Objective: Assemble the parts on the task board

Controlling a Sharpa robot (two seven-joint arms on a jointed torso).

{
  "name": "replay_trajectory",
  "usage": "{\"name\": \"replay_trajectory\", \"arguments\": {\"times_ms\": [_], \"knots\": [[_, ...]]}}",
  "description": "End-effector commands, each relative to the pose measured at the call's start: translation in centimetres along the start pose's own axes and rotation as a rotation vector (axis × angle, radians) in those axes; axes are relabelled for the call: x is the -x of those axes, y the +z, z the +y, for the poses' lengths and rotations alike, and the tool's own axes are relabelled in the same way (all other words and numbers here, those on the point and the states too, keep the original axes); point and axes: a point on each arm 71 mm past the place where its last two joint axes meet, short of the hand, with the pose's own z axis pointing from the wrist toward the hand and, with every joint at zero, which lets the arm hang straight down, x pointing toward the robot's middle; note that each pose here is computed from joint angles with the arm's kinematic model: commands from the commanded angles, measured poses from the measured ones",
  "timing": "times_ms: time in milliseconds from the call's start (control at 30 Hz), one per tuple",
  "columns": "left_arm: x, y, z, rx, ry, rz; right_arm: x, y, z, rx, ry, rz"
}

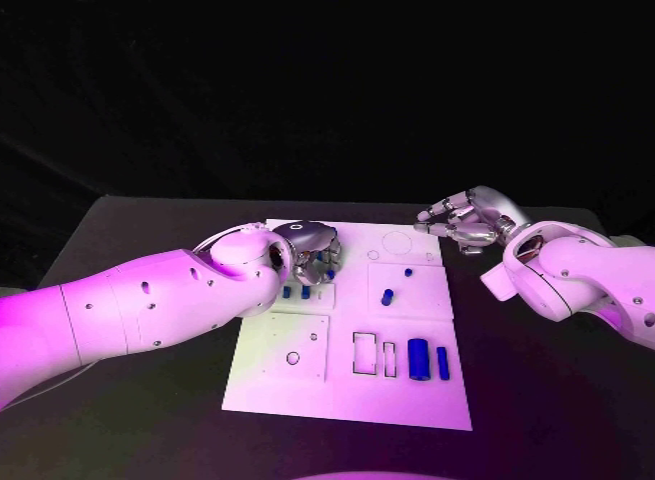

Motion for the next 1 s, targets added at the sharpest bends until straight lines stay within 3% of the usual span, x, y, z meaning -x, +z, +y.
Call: {"name": "replay_trajectory", "arguments": {"times_ms": [33,367,767,1000], "knots": [[-0.33,0.10,-0.03,-0.002,0.002,0.027,-0.04,-0.03,0.08,0.007,0.000,0.001],[-0.41,0.17,-0.04,-0.005,-0.005,0.030,-0.04,-0.04,0.08,0.007,0.000,0.002],[-0.05,0.03,-0.08,-0.013,-0.037,-0.013,-0.03,0.00,0.07,0.008,-0.001,0.000],[0.45,-0.51,-0.05,-0.014,-0.066,-0.034,0.02,0.03,0.04,0.008,-0.002,-0.002]]}}
